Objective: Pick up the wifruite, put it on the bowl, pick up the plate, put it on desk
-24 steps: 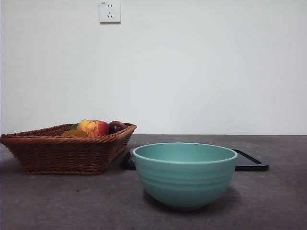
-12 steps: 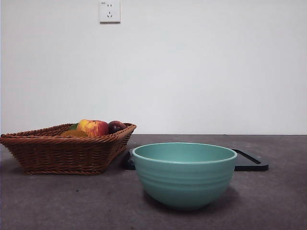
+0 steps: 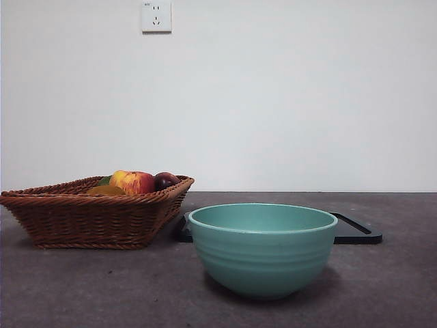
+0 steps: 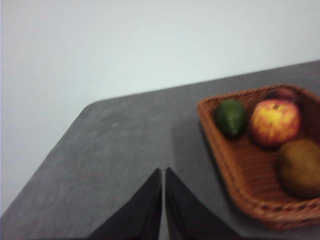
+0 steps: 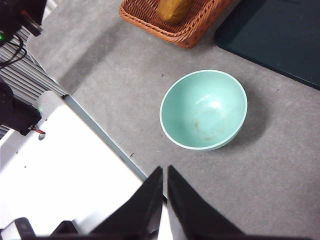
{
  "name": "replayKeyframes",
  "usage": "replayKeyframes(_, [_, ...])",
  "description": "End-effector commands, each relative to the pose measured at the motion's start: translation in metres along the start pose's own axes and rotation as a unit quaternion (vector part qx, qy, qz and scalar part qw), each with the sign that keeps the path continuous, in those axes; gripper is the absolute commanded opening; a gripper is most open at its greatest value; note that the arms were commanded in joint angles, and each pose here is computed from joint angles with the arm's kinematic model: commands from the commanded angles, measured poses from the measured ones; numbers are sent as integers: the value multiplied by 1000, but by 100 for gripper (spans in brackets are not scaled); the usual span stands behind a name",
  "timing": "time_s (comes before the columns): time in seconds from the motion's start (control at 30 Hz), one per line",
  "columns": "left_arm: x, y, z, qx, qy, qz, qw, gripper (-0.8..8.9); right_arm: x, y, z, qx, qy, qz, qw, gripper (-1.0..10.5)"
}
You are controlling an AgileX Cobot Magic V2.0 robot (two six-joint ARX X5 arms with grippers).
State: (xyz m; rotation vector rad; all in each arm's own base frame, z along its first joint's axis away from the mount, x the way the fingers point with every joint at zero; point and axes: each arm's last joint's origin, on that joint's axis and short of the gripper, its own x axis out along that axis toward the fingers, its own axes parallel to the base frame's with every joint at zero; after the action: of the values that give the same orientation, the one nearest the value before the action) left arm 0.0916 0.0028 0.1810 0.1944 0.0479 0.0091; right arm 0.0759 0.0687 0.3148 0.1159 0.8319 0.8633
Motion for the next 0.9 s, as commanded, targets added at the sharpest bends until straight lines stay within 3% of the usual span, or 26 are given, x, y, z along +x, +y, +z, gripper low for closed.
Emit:
replayKeyframes(0.03, [2,0,-8,-3,12,13,1000,10,-3,3,4,-10,-9,5,1000,5])
replayKeyframes(0.47, [5,-5,-32,-28,71,6,997,10,-3,3,4,-10,-9,5,1000,5])
replayKeyframes(0.67, [5,-5,-32,-63,70,8,996,10,-3,3,4,-10,-9,5,1000,5])
replayKeyframes(0.9, [5,-5,-32,-64,69,8,996,10,-3,3,4,-10,-9,5,1000,5])
